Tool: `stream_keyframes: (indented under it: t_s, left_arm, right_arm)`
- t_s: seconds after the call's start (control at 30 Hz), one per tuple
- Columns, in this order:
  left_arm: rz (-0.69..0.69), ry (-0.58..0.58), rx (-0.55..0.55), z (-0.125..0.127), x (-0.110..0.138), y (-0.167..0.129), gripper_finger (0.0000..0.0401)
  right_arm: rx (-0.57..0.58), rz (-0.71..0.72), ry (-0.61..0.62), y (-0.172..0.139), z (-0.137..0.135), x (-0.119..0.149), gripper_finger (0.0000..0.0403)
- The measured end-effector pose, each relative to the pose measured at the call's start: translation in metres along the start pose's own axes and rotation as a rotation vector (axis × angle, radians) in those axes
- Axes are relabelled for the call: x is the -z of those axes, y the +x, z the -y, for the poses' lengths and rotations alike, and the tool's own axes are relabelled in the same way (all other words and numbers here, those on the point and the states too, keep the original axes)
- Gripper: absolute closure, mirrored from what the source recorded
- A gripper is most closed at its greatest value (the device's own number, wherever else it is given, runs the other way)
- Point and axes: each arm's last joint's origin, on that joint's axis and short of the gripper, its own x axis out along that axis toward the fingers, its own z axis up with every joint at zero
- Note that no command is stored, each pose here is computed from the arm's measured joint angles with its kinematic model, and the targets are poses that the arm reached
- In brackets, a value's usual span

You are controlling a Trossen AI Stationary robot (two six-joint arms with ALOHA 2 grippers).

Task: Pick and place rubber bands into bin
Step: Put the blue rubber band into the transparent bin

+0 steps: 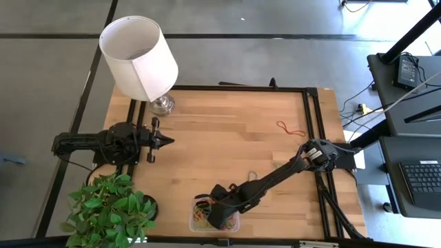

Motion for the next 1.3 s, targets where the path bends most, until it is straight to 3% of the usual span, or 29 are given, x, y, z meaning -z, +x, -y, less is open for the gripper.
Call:
stream_keyframes:
  t_s: [0.43, 0.7, 0.93, 1.3]
  left_arm:
    - [-0.002, 0.052, -0.008, 0.0, 0.0, 0.0, 0.0396]
    - [-0.002, 0.045, -0.009, 0.0, 0.0, 0.0, 0.0397]
    - [-0.002, 0.045, -0.009, 0.0, 0.0, 0.0, 0.0397]
    - [-0.002, 0.045, -0.009, 0.0, 0.0, 0.0, 0.0395]
  right_arm:
    - [-0.011, 0.005, 0.001, 0.0, -0.001, -0.001, 0.0402]
    - [-0.018, -0.072, 0.004, 0.0, 0.002, -0.002, 0.0402]
    - [-0.013, -0.076, -0.032, -0.017, -0.01, -0.012, 0.0401]
    - [-0.01, -0.075, -0.072, -0.041, -0.023, -0.024, 0.0292]
